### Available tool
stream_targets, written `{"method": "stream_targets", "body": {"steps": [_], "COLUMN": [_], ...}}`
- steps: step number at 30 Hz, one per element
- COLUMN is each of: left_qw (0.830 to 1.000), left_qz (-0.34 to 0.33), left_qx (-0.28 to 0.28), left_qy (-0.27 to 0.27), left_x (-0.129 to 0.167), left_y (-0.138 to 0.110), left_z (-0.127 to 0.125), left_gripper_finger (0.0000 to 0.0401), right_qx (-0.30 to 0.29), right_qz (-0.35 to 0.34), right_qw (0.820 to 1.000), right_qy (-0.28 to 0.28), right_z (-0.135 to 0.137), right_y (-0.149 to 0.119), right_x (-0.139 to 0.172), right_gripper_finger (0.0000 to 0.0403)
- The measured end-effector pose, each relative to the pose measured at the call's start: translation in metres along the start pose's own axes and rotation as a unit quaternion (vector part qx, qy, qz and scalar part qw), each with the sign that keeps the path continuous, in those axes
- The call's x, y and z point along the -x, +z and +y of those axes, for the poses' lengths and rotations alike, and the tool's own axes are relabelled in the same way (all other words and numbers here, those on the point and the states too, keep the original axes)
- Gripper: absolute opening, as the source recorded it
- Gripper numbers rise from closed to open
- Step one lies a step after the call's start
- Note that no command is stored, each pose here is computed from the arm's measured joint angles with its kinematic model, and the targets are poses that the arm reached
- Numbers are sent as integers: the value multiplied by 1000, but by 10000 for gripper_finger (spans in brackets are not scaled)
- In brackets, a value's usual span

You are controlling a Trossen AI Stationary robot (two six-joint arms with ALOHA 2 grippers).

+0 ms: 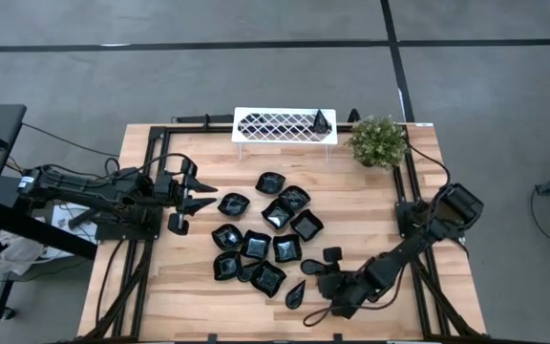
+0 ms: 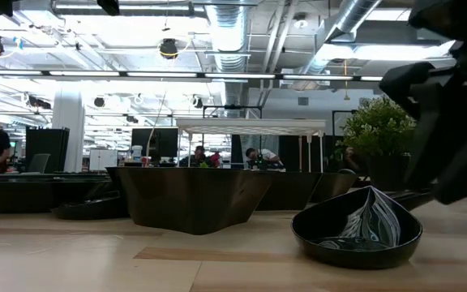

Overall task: Pick & Place Mini shaped plates
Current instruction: Stack the top right drop-shaped plate on top of the drop-shaped plates on the shelf

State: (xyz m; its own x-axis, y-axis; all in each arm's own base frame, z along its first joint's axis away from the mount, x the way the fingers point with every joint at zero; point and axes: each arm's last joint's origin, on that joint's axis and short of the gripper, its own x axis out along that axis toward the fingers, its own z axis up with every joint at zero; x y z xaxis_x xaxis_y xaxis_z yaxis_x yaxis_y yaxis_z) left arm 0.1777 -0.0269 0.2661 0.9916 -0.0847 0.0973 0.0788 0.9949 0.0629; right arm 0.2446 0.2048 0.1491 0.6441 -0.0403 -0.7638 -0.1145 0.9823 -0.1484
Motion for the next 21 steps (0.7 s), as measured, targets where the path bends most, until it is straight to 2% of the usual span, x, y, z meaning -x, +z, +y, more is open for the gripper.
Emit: {"method": "stream_targets", "body": {"steps": [5, 8, 15, 21], "left_qw": [1000, 1000, 1000, 1000], "left_qz": [0, 0, 0, 0], "left_qx": [0, 0, 0, 0], "left_qy": [0, 0, 0, 0], "left_x": [0, 0, 0, 0], "left_y": [0, 0, 0, 0], "left_z": [0, 0, 0, 0], "left_gripper_finger": [108, 108, 108, 108], "right_qx": [-9, -23, -70, -85], "right_qz": [-9, -1, 55, 90], "right_qw": [998, 997, 996, 992], "right_qy": [57, 72, 31, 3], "right_z": [8, 9, -5, -15], "right_y": [3, 3, -5, -9], "right_x": [2, 2, -2, -4], "right_gripper_finger": [107, 107, 107, 107]}}
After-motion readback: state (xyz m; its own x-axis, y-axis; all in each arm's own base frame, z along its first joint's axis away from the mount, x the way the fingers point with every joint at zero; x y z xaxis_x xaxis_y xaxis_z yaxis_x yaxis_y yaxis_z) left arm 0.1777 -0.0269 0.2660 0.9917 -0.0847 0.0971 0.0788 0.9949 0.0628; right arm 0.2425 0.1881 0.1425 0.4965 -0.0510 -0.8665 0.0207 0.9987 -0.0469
